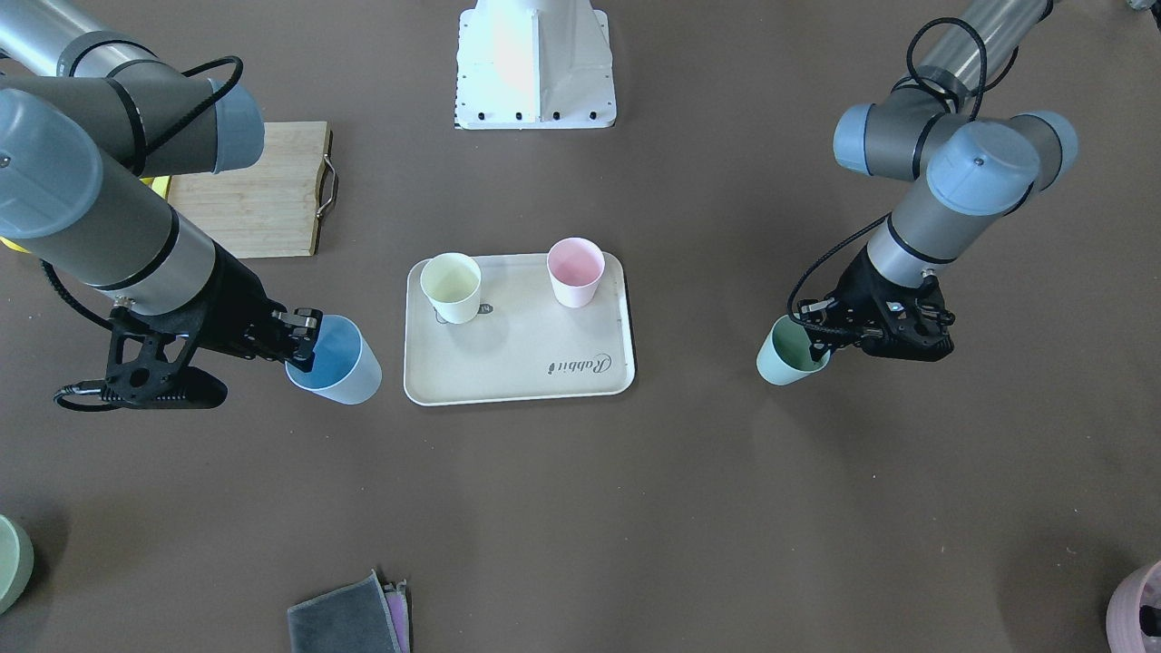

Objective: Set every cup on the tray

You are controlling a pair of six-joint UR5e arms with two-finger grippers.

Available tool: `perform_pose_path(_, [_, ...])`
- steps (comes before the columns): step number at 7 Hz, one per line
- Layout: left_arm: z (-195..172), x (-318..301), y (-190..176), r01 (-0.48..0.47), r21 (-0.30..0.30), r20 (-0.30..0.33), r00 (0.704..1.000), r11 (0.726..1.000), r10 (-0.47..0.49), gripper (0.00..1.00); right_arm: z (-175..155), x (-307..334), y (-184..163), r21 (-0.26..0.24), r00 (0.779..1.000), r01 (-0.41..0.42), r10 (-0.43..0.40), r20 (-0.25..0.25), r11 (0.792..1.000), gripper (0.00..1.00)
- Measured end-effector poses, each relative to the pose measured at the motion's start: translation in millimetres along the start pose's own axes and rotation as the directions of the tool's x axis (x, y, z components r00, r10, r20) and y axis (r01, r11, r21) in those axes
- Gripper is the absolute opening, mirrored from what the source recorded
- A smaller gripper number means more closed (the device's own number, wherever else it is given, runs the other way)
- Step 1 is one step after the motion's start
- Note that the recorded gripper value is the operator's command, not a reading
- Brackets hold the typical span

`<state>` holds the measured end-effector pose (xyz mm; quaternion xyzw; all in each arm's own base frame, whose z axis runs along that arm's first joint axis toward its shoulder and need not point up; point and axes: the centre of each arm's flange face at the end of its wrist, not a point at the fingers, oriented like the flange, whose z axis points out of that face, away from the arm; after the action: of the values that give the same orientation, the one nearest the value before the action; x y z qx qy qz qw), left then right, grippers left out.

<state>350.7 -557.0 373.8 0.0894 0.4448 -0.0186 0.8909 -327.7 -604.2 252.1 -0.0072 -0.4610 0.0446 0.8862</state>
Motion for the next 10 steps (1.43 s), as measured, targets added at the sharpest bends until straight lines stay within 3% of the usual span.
perform_pose_path(3, [-27.9, 100.6, -25.1, 0.135, -0.005, -0.026, 0.990, 0.991, -0.135, 0.00, 42.6, -36.9, 28.0, 0.008, 0.999, 0.021, -0.021, -0.047, 1.000, 0.00])
perform_pose_path(6, [-11.2, 187.4, 10.3, 0.198, -0.016, -0.058, 0.978, 0.980, -0.199, 0.00, 97.6, -65.5, 55.8, 0.002, 0.995, 0.029, -0.029, -0.096, 1.000, 0.00])
perform_pose_path(9, [2.8, 225.4, 34.8, 0.207, -0.010, -0.062, 0.976, 0.978, -0.207, 0.00, 147.8, -73.7, 51.8, 0.008, 0.996, 0.036, -0.035, -0.085, 0.999, 0.00])
perform_pose_path(10, [9.9, 235.8, 44.6, 0.207, -0.004, -0.058, 0.977, 0.978, -0.207, 0.00, 151.7, -74.5, 51.7, 0.008, 0.996, 0.035, -0.034, -0.081, 0.999, 0.15])
